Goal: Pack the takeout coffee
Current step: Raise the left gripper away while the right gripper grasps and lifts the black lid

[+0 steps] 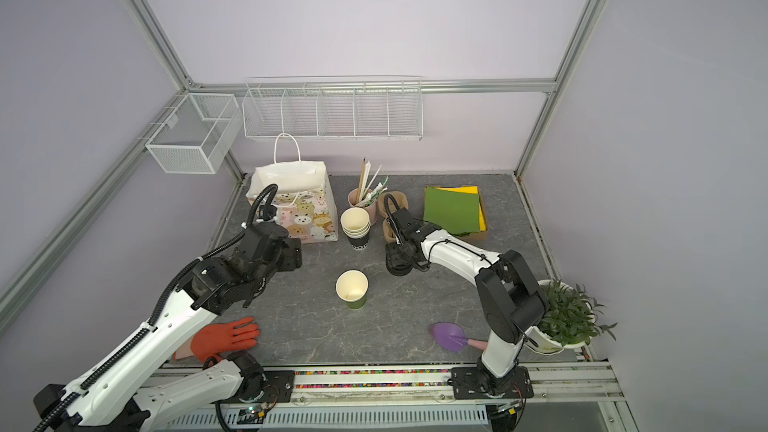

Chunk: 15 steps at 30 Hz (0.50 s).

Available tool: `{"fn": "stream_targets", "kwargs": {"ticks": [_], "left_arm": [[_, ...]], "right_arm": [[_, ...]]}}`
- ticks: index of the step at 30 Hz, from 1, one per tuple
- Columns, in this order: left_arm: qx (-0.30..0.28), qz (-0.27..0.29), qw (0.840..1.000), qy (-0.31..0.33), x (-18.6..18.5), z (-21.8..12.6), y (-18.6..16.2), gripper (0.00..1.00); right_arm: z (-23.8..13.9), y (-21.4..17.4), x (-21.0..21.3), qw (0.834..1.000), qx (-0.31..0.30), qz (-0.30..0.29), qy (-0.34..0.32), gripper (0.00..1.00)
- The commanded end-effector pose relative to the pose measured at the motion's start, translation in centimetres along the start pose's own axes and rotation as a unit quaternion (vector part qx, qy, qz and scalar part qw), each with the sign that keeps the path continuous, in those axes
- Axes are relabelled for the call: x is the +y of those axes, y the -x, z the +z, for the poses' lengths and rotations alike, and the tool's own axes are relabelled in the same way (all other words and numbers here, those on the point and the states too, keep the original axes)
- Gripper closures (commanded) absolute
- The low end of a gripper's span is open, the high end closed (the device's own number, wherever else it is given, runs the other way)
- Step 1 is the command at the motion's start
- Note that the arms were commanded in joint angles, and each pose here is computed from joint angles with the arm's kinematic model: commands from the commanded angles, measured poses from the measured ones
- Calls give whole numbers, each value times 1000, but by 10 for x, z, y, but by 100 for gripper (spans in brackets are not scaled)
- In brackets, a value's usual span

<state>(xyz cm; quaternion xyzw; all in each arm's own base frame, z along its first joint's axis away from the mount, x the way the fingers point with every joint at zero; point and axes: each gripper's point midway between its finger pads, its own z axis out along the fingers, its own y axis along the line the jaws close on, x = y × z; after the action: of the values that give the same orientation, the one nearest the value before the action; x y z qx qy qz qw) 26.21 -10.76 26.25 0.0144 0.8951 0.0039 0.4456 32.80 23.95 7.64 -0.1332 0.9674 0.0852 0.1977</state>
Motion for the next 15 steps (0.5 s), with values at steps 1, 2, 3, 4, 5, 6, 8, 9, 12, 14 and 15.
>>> {"fn": "stream_targets", "kwargs": {"ticks": [1, 2, 3, 4, 5, 6, 8, 9, 12, 14, 15], "left_arm": [[-2, 15, 1000, 25, 11, 3, -6, 23], [-1, 15, 1000, 24, 11, 5, -6, 23], [0, 14, 1000, 23, 12, 6, -7, 23], [0, 12, 1000, 23, 12, 7, -8, 23], [1, 9, 1000, 22, 13, 8, -8, 23], [0, 7, 1000, 21, 14, 8, -8, 23], [-3, 1, 1000, 20, 16, 8, -7, 23], [-4, -2, 1000, 20, 17, 8, -7, 23], [-4, -10, 1000, 16, 18, 9, -7, 23], [-3, -11, 1000, 16, 18, 10, -7, 23], [-2, -11, 1000, 15, 18, 10, -8, 23]], "right_arm": [[-18, 5, 4, 1000, -15, -6, 0, 30], [-21, 5, 6, 1000, -18, -8, 1, 30], [-24, 5, 7, 1000, -20, -10, 1, 30], [-26, 4, 8, 1000, -22, -12, 3, 30], [-29, 4, 9, 1000, -24, -14, 5, 30], [-32, 3, 9, 999, -28, -16, 6, 30], [-38, 3, 11, 999, -38, -20, 7, 30], [-42, 4, 12, 999, -44, -22, 10, 30], [-54, 5, 17, 997, -64, -30, 23, 30], [-64, 6, 23, 996, -78, -38, 32, 30], [-70, 6, 25, 995, -85, -41, 36, 30]]}}
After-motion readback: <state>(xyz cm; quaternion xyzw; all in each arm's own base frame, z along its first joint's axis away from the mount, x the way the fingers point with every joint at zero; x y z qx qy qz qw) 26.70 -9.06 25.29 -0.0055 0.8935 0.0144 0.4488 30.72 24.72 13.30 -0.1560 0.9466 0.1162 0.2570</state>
